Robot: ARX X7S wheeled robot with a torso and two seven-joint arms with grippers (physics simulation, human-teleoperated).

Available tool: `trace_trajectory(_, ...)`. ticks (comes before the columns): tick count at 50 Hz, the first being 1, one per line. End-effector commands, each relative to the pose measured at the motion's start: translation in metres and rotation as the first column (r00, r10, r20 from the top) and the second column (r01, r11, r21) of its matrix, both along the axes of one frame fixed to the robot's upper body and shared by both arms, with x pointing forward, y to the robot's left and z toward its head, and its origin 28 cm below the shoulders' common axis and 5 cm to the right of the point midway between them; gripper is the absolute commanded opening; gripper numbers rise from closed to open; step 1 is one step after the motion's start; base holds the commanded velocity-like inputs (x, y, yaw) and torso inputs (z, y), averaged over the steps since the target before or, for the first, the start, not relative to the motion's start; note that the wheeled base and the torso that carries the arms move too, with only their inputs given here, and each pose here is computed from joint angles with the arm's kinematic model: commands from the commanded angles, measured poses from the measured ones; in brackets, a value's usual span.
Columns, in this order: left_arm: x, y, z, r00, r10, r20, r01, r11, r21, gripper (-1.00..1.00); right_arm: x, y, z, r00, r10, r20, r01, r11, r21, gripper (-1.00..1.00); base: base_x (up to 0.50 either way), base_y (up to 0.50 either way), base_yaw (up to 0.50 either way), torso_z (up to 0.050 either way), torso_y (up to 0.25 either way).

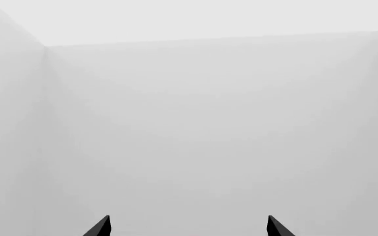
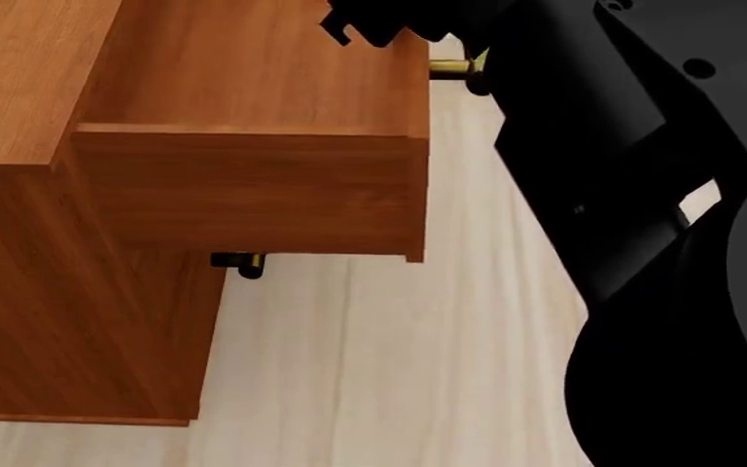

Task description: Close the bottom drawer of the cabinet and open the top drawer.

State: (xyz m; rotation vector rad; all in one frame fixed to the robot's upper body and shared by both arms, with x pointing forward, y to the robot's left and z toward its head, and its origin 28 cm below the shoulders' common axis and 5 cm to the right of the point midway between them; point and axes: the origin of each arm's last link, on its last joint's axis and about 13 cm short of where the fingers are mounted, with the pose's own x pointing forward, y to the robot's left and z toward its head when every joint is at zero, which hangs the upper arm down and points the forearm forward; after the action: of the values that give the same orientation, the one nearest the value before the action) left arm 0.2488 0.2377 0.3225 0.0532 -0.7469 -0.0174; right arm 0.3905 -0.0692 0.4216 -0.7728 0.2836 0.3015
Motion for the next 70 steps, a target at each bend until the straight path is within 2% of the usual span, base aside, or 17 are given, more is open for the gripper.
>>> trace_trajectory(1, 0.0, 0.0, 0.0, 1.0, -0.002, 0.001, 0.002, 1.0, -0.003, 1.0, 0.005, -0.016, -0.016, 0.992, -0.079, -0.1, 0.073, 0.995, -0.064, 1.0, 0.0, 0.0, 0.0, 0.0, 0.0)
trace_trajectory(19, -0.001, -0.002, -0.001, 1.0, -0.007, 0.0, 0.007, 1.0, 0.0, 1.0, 0.004, -0.035, -0.01, 0.983, -0.149, -0.111, 0.142, 0.987, -0.068, 1.0, 0.0, 0.0, 0.0, 0.0, -0.004)
trace_trajectory(37, -0.001, -0.003, -0.001, 1.0, -0.011, 0.0, 0.011, 1.0, -0.004, 1.0, 0.001, -0.05, -0.008, 0.967, -0.224, -0.124, 0.21, 0.97, -0.122, 1.0, 0.0, 0.0, 0.0, 0.0, -0.002)
trace_trajectory(49, 0.0, -0.003, -0.001, 1.0, -0.014, 0.0, 0.014, 1.0, -0.005, 1.0, -0.004, -0.069, -0.004, 0.94, -0.325, -0.107, 0.304, 0.936, -0.175, 1.0, 0.0, 0.0, -0.01, 0.0, -0.001)
trace_trajectory(70, 0.001, -0.004, 0.0, 1.0, -0.017, 0.0, 0.017, 1.0, -0.003, 1.0, -0.014, -0.098, -0.003, 0.894, -0.436, -0.101, 0.416, 0.893, -0.172, 1.0, 0.0, 0.0, -0.01, 0.0, 0.0)
